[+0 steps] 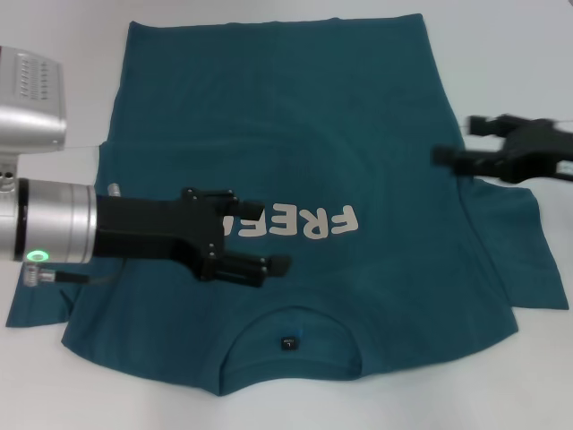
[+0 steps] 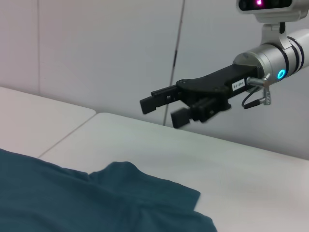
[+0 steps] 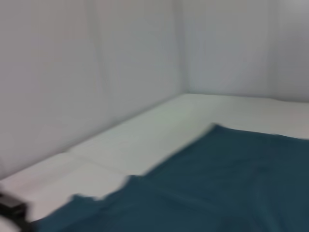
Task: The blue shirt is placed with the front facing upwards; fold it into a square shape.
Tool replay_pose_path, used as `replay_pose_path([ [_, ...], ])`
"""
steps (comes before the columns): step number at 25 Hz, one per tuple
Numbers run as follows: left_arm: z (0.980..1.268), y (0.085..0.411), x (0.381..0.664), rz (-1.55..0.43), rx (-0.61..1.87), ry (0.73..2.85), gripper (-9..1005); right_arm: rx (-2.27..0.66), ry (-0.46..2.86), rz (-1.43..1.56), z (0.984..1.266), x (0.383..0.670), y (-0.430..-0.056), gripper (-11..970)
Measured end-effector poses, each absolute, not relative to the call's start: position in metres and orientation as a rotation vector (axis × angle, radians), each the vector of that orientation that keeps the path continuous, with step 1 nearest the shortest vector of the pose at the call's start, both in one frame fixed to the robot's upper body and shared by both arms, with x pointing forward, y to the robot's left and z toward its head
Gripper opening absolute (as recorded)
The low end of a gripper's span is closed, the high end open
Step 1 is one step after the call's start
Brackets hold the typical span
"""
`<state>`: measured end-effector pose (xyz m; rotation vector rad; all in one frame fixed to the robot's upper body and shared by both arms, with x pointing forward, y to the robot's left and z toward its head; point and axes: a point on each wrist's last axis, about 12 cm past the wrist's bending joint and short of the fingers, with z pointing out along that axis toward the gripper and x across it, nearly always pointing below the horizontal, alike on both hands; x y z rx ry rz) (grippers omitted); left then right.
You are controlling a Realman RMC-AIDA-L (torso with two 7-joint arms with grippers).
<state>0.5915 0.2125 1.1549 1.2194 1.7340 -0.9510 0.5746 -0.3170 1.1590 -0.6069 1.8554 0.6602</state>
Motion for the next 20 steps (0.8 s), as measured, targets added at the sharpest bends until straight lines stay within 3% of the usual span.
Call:
replay_pose_path([
  [9,1.148,0.195,0.59,-0.974,1.16,1.73,934,-0.305,2.102,0.553,1.155,0.577,-0.367,929],
  [20,1.145,0.178,0.587,-1.015,1.14,1.72,934,-0.183,2.37,0.526,1.154,0.567,-0.386,929],
])
